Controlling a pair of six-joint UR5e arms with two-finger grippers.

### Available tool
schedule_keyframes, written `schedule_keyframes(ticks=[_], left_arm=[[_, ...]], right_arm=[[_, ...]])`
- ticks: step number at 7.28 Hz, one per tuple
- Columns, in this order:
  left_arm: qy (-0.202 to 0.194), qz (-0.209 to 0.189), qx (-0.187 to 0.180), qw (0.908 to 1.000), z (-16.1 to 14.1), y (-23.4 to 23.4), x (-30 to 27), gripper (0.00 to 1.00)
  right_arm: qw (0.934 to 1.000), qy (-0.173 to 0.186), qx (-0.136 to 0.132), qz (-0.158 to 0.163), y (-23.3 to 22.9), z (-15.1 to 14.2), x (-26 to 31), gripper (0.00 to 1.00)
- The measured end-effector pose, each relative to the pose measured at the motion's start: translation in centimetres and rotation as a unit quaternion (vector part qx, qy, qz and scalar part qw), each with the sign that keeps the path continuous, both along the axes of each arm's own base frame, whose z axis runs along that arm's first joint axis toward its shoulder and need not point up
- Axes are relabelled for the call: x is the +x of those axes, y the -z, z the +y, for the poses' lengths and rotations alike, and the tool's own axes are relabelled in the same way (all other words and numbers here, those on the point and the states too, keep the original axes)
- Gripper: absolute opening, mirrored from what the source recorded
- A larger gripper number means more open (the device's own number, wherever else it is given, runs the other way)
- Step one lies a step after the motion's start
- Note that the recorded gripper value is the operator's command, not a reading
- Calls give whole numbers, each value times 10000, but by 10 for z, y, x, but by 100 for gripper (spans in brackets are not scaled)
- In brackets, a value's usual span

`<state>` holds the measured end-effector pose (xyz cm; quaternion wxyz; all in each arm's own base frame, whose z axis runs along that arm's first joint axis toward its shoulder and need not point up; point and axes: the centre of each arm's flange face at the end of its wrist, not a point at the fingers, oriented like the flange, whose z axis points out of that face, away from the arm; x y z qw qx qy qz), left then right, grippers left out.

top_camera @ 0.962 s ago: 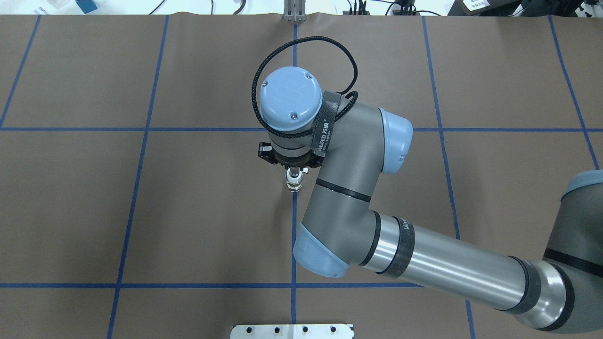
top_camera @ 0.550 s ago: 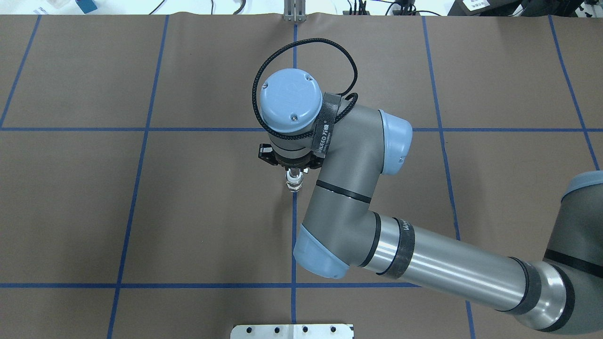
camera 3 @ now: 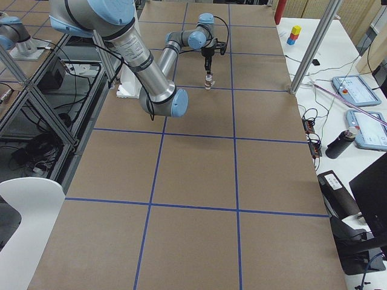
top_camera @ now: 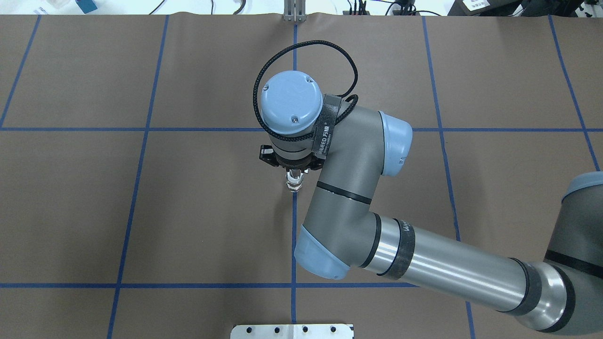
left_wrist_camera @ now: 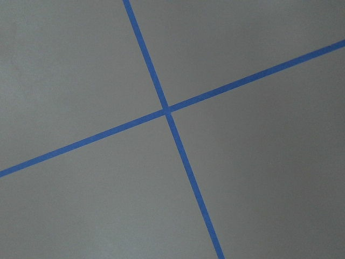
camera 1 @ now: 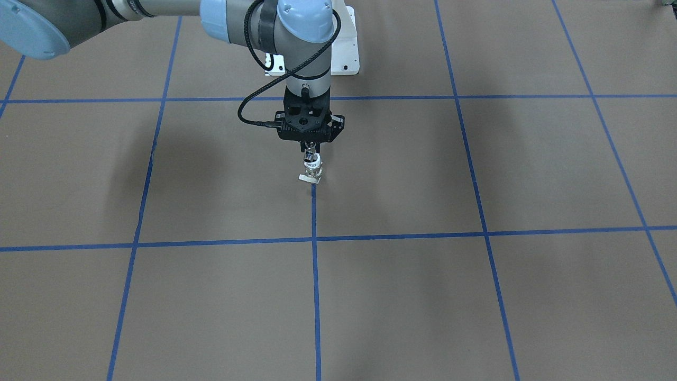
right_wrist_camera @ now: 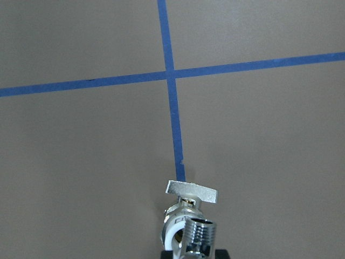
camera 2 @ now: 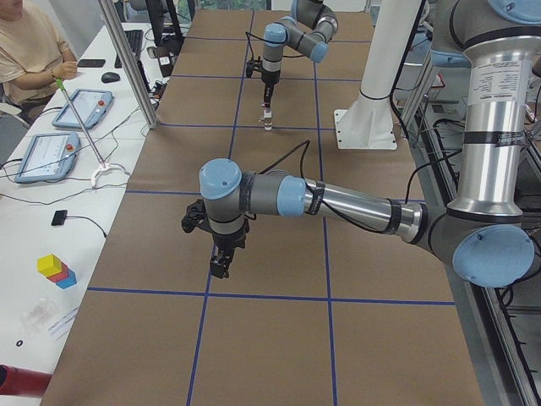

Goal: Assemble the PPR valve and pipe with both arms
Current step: 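Lower the chrome valve into the white fitting's top opening and press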

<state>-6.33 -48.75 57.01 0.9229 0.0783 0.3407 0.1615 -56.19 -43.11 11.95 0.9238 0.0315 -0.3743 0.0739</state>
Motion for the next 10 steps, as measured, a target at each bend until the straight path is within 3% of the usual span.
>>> schedule_keyframes(ticks=[10], left_arm=[[-1,0,-3,10000,0,-1,0,100]], right_arm=[[10000,-29,74,-22,0,-2,-1,0]])
